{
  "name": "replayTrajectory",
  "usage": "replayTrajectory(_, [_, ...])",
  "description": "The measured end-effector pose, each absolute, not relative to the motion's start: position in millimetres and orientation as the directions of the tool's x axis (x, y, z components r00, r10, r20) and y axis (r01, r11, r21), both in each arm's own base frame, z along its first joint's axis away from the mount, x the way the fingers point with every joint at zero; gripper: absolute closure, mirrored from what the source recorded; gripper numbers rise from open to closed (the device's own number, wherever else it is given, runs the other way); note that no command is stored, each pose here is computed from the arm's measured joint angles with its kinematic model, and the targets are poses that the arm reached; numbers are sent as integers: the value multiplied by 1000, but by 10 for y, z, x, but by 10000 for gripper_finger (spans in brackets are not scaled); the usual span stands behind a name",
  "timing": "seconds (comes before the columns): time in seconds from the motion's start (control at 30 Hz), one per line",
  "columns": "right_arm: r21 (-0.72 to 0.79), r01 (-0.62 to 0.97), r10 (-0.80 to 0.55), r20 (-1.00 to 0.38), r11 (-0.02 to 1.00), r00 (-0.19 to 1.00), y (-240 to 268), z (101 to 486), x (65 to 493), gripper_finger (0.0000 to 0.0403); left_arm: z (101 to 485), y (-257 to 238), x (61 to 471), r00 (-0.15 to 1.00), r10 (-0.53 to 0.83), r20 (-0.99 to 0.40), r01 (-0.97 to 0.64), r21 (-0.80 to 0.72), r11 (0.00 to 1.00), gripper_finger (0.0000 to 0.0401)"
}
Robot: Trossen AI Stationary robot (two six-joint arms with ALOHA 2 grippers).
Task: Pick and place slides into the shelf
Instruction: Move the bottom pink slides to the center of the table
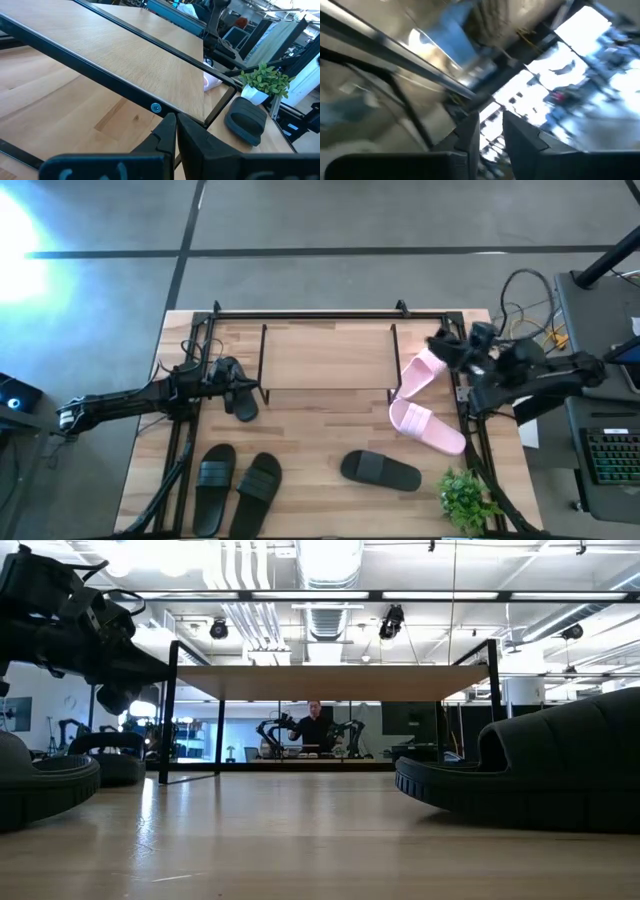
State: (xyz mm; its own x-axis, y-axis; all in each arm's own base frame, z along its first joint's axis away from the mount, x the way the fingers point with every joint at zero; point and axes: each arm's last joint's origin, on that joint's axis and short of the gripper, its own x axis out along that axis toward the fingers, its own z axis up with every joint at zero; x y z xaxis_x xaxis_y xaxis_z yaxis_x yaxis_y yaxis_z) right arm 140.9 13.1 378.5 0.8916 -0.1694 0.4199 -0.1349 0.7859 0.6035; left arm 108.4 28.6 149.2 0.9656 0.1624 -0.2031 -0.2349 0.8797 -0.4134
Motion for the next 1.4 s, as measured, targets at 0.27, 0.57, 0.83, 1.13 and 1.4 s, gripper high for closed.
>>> replayTrajectory(0.27, [487,578,-450,-365,655,815,128,3855,1893,319,1492,286,1084,966,163,-203,-235,-413,880,401])
replayTrajectory(0.57, [122,832,-462,-784,540,415,214,3824,2228,304,1491,286,1084,966,162,-203,-235,-413,880,401])
replayTrajectory(0.83, [-84,807,-370,-913,584,173,311,3640,2583,279,1491,286,1084,966,163,-203,-235,-413,880,401])
replayTrajectory(1.13, [-85,714,-215,-972,695,93,460,3444,2737,251,1489,286,1085,965,162,-206,-236,-413,879,401])
replayTrajectory(1.4, [-8,753,-99,-992,658,76,683,3425,2506,248,1487,287,1087,964,163,-208,-237,-413,879,401])
